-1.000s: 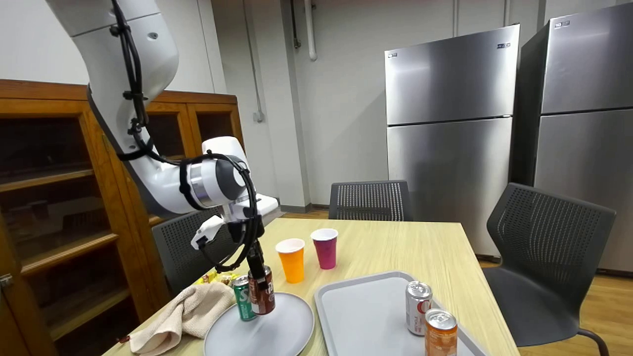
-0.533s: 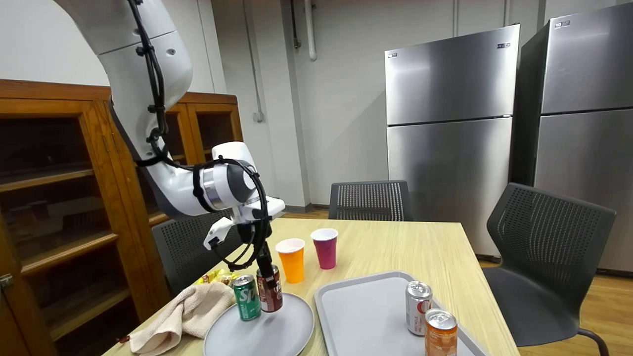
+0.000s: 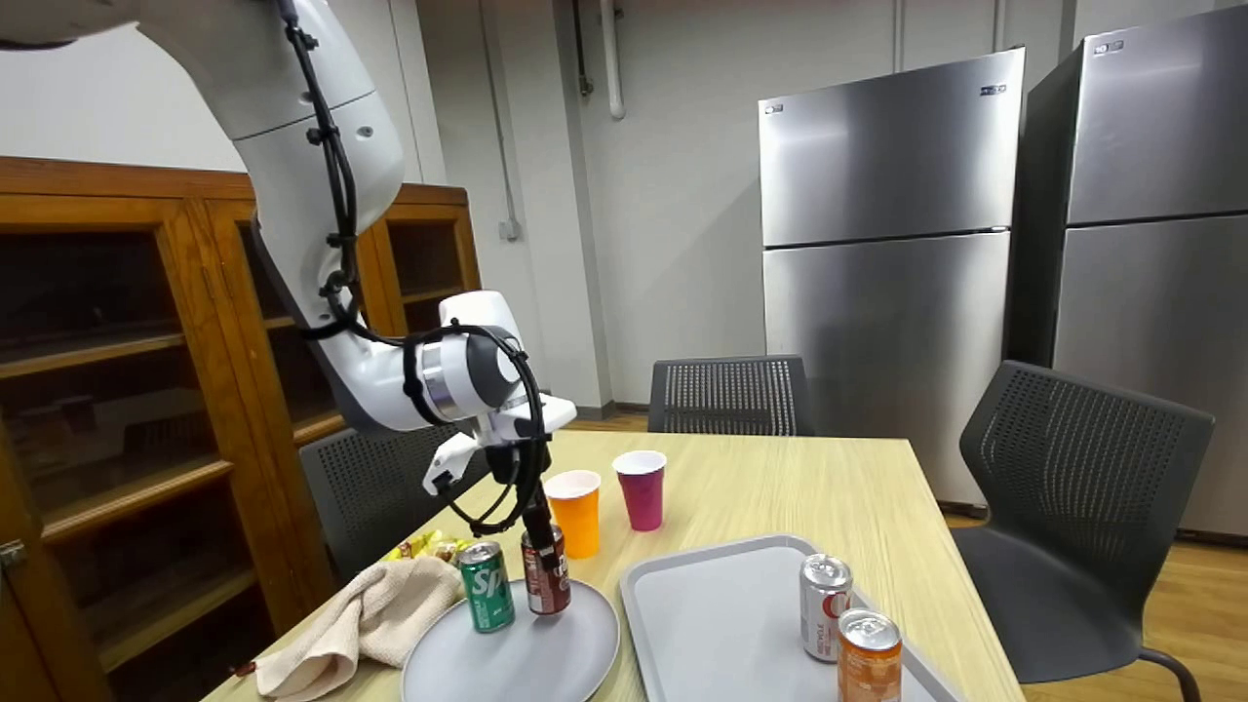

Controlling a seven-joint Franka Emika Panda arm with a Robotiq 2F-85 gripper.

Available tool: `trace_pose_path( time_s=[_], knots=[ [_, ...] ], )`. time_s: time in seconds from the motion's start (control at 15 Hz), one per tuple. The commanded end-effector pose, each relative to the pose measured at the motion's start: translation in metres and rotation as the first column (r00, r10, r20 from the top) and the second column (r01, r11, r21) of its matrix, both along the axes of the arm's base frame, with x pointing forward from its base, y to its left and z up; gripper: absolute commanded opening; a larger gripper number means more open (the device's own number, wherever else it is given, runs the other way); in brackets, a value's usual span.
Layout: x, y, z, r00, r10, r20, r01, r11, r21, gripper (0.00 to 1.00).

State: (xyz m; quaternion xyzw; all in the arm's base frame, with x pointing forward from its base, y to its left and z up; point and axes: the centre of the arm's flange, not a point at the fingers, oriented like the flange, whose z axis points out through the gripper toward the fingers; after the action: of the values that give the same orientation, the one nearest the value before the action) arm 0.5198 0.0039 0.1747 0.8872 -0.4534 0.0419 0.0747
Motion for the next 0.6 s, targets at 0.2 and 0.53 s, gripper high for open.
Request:
trace_pose_path(
  time_s=[0.2, 0.53],
  knots=[
    [0.0189, -0.0060, -0.0032, 1.000, 0.001, -0.020, -0.001, 1.000, 0.007, 0.39],
    [0.0163, -0.0077, -0.0075, 0.999, 0.003, -0.042, -0.003, 1.000, 0.008, 0.90]
  ],
)
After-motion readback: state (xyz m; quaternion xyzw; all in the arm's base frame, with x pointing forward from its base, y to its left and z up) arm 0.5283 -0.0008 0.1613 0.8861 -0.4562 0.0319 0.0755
